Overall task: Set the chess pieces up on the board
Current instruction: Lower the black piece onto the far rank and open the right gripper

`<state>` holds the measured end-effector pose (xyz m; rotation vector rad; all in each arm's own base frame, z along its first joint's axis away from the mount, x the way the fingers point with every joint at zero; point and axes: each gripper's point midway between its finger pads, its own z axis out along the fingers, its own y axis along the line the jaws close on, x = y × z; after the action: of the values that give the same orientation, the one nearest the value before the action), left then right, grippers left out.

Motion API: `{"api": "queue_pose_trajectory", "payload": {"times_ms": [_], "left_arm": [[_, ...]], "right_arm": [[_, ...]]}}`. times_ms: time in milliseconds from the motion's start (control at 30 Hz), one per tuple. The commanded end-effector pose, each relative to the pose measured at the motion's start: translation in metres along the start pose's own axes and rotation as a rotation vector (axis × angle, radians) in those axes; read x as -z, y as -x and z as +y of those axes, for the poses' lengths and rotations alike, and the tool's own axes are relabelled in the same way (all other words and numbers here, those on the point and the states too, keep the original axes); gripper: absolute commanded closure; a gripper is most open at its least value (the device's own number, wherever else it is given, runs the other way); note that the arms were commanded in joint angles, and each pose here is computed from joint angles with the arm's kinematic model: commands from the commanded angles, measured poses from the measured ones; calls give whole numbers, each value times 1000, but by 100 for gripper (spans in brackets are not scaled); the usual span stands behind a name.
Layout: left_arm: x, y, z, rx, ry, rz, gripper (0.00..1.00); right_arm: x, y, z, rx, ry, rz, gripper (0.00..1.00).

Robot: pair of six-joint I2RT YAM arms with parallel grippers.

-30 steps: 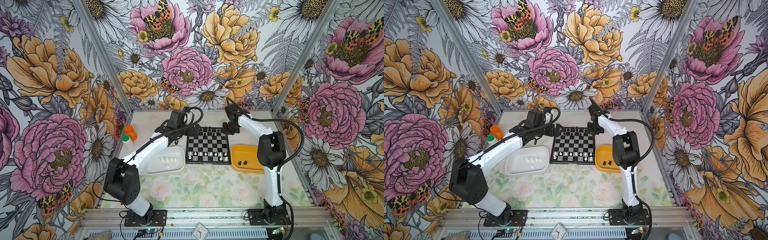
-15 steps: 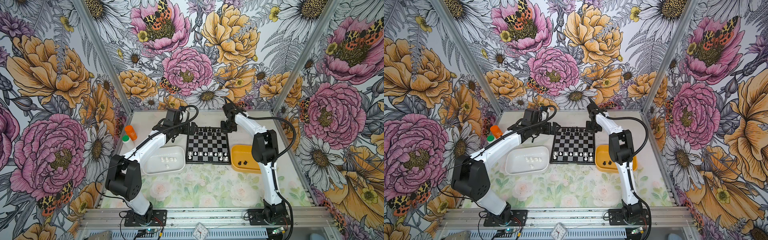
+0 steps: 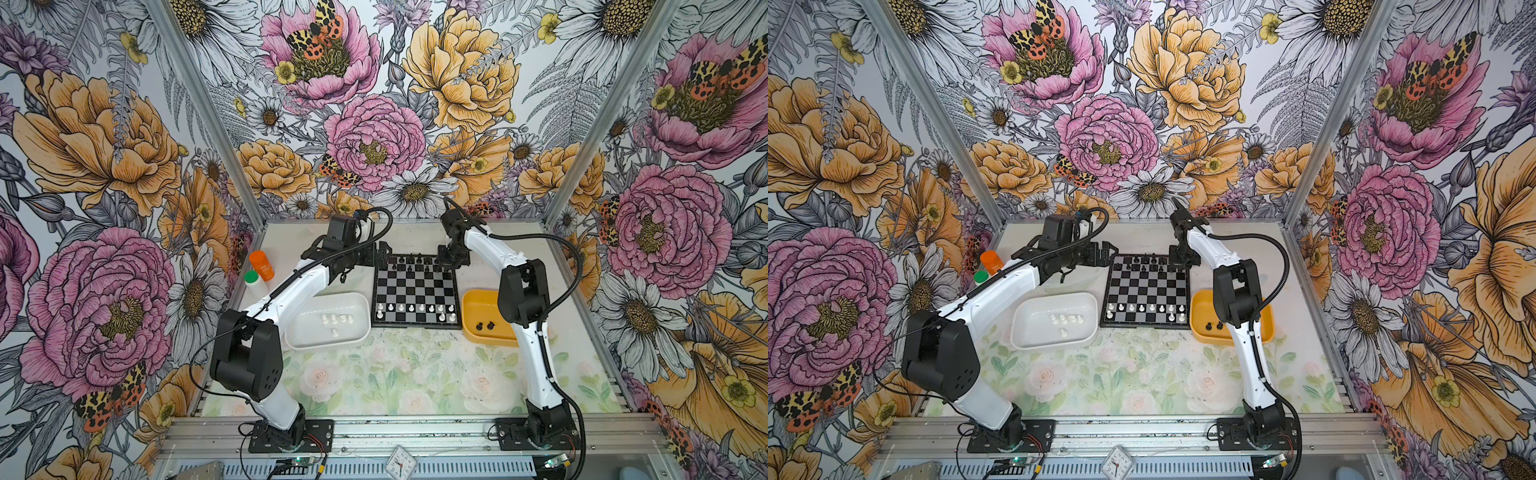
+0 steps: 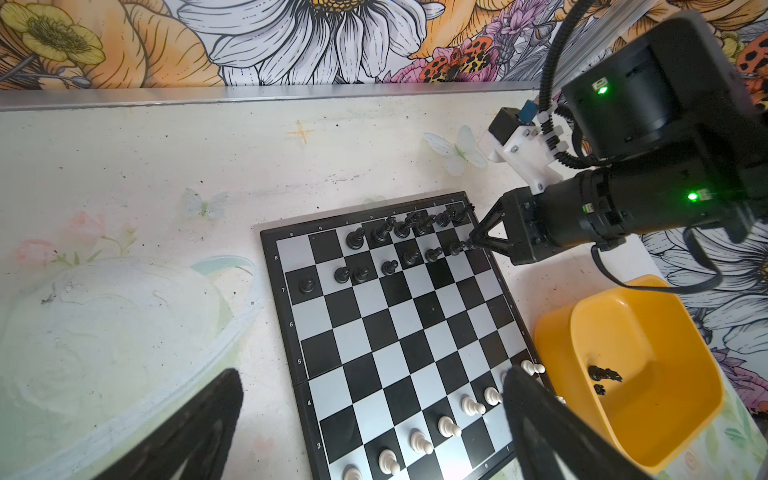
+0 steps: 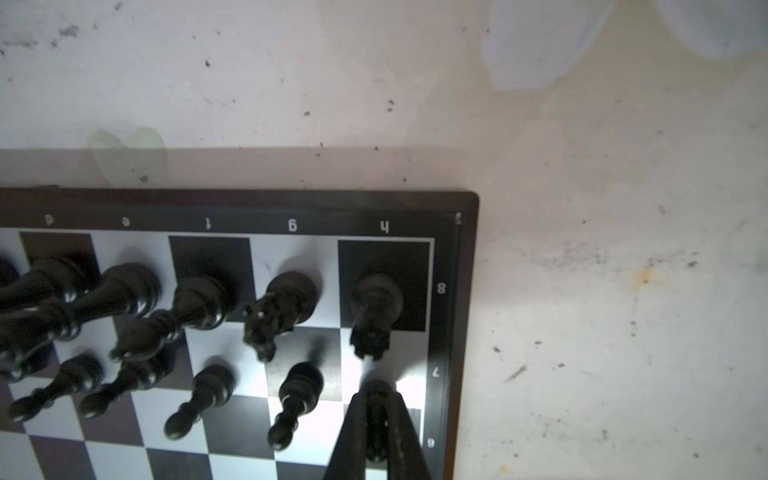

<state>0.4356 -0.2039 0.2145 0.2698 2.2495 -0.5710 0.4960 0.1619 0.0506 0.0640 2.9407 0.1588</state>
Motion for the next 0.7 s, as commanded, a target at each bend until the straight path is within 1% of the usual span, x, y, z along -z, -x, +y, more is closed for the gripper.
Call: {"api": "queue_pose_trajectory", "payload": {"times_ms": [0,133,400,467,567,667], "left_arm": [[2,13,-1,-24,-22,-34,1],[3,14,-1,-21,-22,-36,1],[5,14,-1,-17,-17,-40,1],[6,13,-1,-18,-15,-41,1],[8,14,-1,-16,-13,-45,1],[10,16,-1,-17,-9,-52,1]], "right_arm": [[0,3,5,5,3,-4,88],[2,3,6,7,5,-7,82],[7,9,8,9,12,-27,76],[9,11,9,11,16,-33,71],[15,15,9,14,15,-51,66],[24,19,9,19,14,-72,65]]}}
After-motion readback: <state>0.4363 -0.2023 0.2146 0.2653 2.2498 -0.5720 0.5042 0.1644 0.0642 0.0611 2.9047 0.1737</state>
